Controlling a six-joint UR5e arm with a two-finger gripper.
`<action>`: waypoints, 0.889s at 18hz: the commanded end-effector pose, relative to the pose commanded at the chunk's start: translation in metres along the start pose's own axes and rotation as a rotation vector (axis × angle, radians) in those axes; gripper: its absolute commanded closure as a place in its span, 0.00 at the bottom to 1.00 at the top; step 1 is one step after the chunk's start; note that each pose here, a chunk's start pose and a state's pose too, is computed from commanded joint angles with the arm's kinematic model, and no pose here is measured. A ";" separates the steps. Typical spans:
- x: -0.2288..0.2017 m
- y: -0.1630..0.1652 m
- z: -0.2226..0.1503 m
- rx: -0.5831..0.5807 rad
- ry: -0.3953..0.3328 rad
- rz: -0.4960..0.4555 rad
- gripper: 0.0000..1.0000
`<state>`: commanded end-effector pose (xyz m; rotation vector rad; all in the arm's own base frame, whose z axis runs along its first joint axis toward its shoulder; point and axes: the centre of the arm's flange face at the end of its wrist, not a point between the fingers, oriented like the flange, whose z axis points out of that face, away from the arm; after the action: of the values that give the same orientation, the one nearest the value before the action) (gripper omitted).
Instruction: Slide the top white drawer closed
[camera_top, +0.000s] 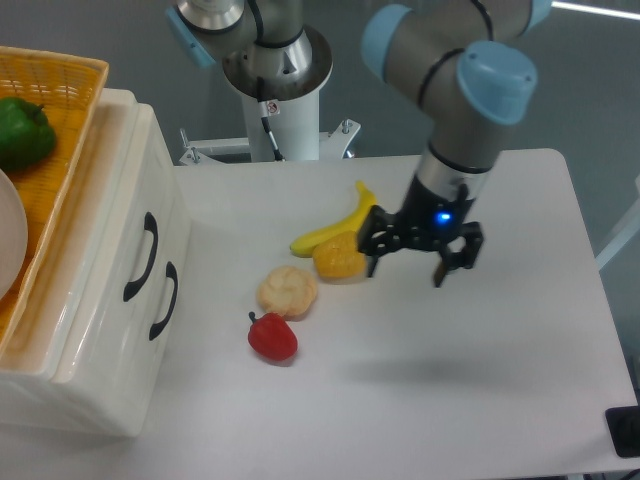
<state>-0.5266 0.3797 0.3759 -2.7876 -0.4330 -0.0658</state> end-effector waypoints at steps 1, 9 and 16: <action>-0.014 0.006 0.001 0.001 -0.012 0.021 0.00; -0.080 0.037 0.025 -0.156 -0.080 0.457 0.00; -0.121 0.064 0.048 -0.245 -0.058 0.652 0.00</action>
<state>-0.6221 0.3020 0.3001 -3.0248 0.5147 0.1187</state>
